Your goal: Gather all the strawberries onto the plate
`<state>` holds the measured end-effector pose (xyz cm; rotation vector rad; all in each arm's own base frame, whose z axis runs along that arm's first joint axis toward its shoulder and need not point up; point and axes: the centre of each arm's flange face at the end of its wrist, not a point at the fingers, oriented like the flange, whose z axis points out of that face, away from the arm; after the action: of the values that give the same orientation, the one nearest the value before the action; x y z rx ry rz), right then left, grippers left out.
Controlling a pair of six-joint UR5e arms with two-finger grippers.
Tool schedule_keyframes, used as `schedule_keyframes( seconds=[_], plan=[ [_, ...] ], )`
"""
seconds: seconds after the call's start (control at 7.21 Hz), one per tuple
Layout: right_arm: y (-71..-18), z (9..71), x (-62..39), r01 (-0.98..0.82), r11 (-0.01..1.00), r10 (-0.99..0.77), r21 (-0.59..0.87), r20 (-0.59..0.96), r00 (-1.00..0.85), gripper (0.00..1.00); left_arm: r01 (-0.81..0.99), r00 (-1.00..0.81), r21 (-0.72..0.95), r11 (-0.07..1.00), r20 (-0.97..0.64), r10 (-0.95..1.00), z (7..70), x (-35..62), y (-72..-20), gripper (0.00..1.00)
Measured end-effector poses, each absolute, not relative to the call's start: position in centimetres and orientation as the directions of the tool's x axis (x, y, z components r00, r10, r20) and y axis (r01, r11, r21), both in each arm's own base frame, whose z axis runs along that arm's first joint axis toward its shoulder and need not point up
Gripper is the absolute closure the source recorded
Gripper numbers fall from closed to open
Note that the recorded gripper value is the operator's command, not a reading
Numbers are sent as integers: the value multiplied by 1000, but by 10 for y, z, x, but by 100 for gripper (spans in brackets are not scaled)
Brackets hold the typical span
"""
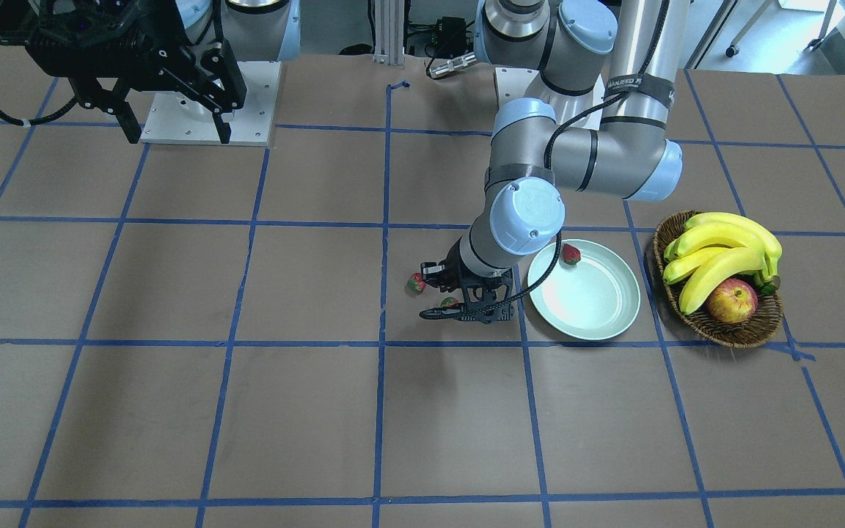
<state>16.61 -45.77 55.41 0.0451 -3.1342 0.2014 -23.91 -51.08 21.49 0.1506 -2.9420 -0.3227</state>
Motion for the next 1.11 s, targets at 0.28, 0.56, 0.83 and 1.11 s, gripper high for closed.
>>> schedule_keyframes(
  seconds=[0.28, 0.56, 0.83, 1.11],
  plan=[
    [-458, 554, 167, -31, 991, -31, -128, -1, -1000, 0, -93, -978, 219, 971, 162, -130, 214, -239, -520, 2],
    [-458, 554, 167, -32, 991, -33, -127, -3, -999, 0, -105, -978, 237, 966, 151, -144, 191, -239, -529, 11],
    [-458, 554, 167, -33, 991, -34, -128, -3, -999, 0, -109, -979, 274, 956, 135, -151, 165, -239, -530, 33],
    [-458, 554, 167, -33, 991, -33, -127, -2, -999, 0, -120, -978, 289, 950, 128, -162, 167, -239, -528, 46]
  ],
)
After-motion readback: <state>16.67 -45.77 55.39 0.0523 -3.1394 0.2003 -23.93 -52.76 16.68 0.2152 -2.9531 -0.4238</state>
